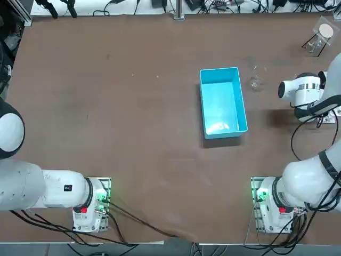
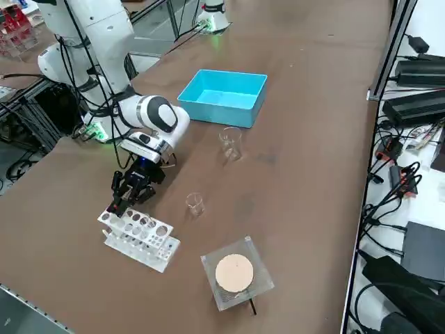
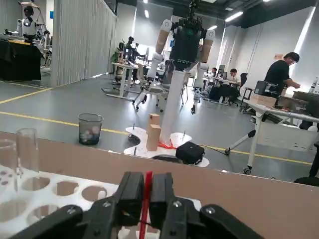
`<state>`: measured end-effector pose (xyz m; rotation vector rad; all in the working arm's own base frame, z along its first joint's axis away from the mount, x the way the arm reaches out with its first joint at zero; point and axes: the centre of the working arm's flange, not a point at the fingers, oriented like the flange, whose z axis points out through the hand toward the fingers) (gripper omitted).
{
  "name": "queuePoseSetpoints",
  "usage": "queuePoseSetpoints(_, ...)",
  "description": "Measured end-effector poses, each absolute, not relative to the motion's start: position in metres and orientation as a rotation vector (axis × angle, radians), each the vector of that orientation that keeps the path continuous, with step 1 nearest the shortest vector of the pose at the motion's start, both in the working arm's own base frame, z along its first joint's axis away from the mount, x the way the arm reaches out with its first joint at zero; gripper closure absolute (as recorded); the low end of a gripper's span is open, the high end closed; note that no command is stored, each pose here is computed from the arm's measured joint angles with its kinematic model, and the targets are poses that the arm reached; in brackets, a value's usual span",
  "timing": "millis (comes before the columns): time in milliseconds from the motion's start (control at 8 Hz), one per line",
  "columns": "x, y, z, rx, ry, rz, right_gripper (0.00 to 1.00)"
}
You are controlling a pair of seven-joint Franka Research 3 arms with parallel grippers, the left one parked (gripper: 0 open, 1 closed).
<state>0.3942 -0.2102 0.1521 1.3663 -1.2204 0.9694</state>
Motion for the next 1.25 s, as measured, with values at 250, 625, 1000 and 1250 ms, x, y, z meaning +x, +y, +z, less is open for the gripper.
queuePoseSetpoints(250,0.394,-0.211,0.153,1.360,-1.217,0.972,0.96)
queuePoseSetpoints(625,0.394,-0.213,0.155,1.341,-1.204,0.978,0.97)
queuePoseSetpoints(1000,0.396,-0.214,0.157,1.330,-1.202,0.986,0.97)
queuePoseSetpoints(1250,0.400,-0.214,0.163,1.321,-1.206,1.001,0.97)
